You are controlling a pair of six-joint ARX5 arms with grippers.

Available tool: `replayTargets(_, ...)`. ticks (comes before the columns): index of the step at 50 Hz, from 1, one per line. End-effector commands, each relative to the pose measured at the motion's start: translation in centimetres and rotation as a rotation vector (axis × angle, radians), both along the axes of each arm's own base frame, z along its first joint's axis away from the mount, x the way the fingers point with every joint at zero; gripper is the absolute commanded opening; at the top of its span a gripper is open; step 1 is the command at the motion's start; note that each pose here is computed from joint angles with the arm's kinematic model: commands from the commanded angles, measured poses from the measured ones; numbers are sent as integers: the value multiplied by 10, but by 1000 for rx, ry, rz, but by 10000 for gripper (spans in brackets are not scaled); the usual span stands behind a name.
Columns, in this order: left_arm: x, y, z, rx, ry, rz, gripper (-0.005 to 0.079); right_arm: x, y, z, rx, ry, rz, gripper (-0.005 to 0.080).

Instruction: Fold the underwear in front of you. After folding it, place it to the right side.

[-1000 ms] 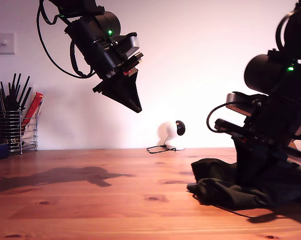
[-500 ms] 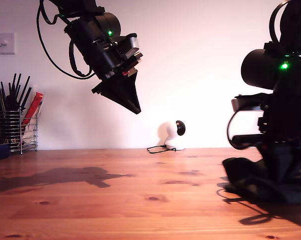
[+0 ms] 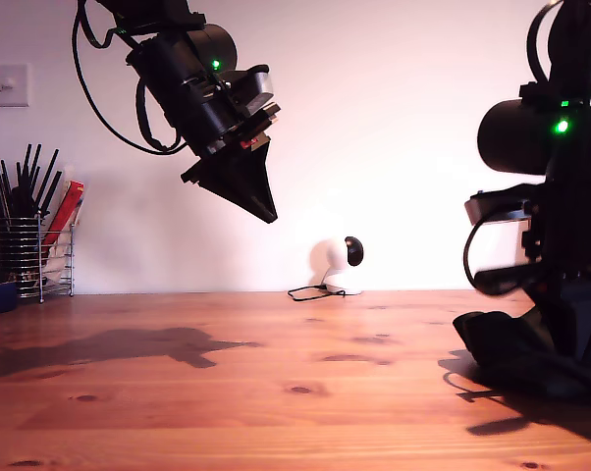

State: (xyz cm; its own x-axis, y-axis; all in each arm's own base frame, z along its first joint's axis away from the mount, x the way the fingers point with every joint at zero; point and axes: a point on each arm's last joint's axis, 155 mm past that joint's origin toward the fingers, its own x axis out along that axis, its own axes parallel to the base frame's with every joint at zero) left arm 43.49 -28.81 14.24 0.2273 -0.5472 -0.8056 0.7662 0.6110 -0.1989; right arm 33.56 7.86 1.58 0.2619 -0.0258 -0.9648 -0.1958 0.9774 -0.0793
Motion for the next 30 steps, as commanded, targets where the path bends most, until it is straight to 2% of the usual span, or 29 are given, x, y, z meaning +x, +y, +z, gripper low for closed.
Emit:
replayTargets(1,2,-2,10,-13,-38,-6,-19,14,4,17,18,-50,-4,-13)
replayTargets(16,6,-2,36,-41,-105,0,-19,41,24,83,123,-273,34,-13)
replayTargets(30,7,0,85,-93,-222,7,-19,57,50,157,239,-523,111,-13)
